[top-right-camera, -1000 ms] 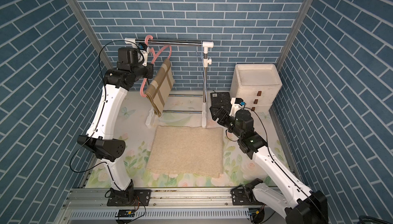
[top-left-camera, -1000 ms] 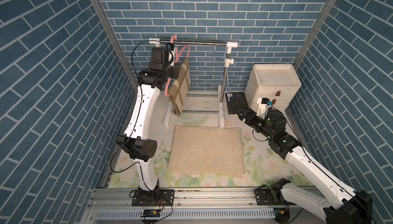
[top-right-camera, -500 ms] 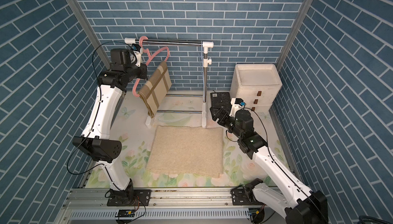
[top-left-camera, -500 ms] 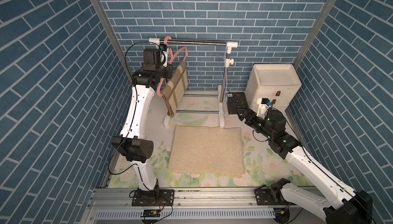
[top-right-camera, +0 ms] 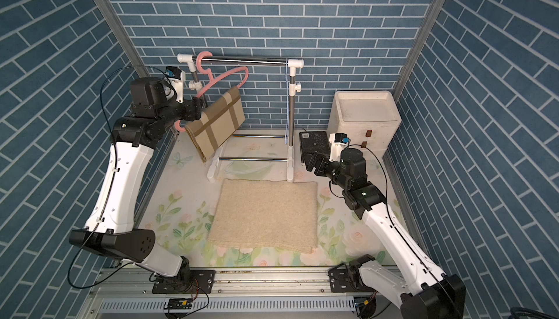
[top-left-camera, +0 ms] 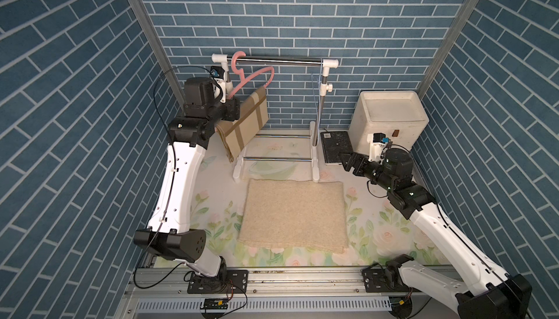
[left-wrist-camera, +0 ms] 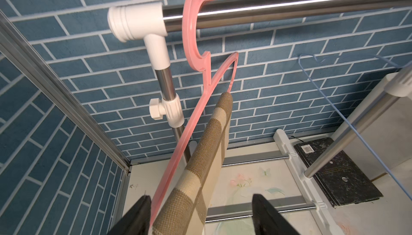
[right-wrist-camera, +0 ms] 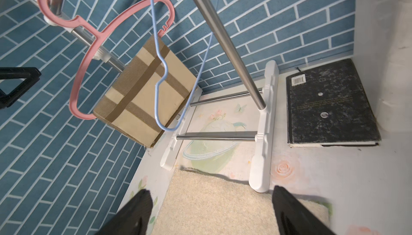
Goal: Hang the scarf on the hanger
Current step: Place the hanger at the clothesline, then pick up the hanger from the clothesline.
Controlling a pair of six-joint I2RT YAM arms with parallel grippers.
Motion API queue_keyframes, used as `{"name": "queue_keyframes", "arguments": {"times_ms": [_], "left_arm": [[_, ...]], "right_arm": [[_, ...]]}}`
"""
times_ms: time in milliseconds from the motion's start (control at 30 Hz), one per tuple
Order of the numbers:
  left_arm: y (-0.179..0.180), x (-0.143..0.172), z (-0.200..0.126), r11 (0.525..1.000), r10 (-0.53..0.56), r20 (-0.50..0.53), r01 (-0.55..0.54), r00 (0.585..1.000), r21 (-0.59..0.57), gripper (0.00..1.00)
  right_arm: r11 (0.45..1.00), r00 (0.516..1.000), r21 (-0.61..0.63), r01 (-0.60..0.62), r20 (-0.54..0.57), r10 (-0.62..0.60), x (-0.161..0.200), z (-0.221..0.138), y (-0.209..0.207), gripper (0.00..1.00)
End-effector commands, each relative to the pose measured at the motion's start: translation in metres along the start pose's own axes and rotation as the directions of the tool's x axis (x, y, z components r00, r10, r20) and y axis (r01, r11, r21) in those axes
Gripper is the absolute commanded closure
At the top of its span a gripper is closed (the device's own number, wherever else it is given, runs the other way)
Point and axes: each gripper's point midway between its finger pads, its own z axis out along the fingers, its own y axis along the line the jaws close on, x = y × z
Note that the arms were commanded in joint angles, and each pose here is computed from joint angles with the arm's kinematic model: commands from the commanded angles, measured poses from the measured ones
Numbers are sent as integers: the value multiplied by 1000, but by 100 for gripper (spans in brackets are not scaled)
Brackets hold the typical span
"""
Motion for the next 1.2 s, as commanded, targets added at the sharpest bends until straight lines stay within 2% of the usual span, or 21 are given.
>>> {"name": "queue_keyframes", "arguments": {"times_ms": [0, 133, 300, 467, 600, 700, 900, 1167], "left_arm": [[-15, -19, -36, 993, -77, 110, 66, 991, 101, 22], [-32, -11, -66, 968, -177, 150, 144, 973, 206, 23], [-60, 22, -83, 914, -272, 97, 226, 957, 336, 23], [-88, 58, -84, 817, -393, 40, 329, 919, 473, 26], [-90, 84, -80, 812, -406, -3, 362, 914, 457, 26], [-92, 95, -76, 810, -408, -27, 375, 913, 451, 26], [-94, 101, -72, 809, -405, -35, 377, 913, 451, 28], [-97, 95, -73, 807, -401, -23, 366, 916, 464, 29]], "right_arm": [[977, 984, -121, 175, 50, -170, -28, 3, 35, 11], [963, 979, -179, 200, 68, -191, -51, 23, 52, 13], [961, 985, -219, 170, 69, -158, -72, 67, 57, 14], [939, 993, -325, 114, 3, -120, -75, 116, 65, 18], [919, 994, -380, 107, 12, -111, -86, 134, 74, 23], [916, 994, -387, 104, 15, -107, -90, 145, 75, 34], [906, 995, -416, 82, -13, -96, -86, 158, 79, 73], [915, 995, -394, 88, -13, -101, -85, 165, 77, 85]]}}
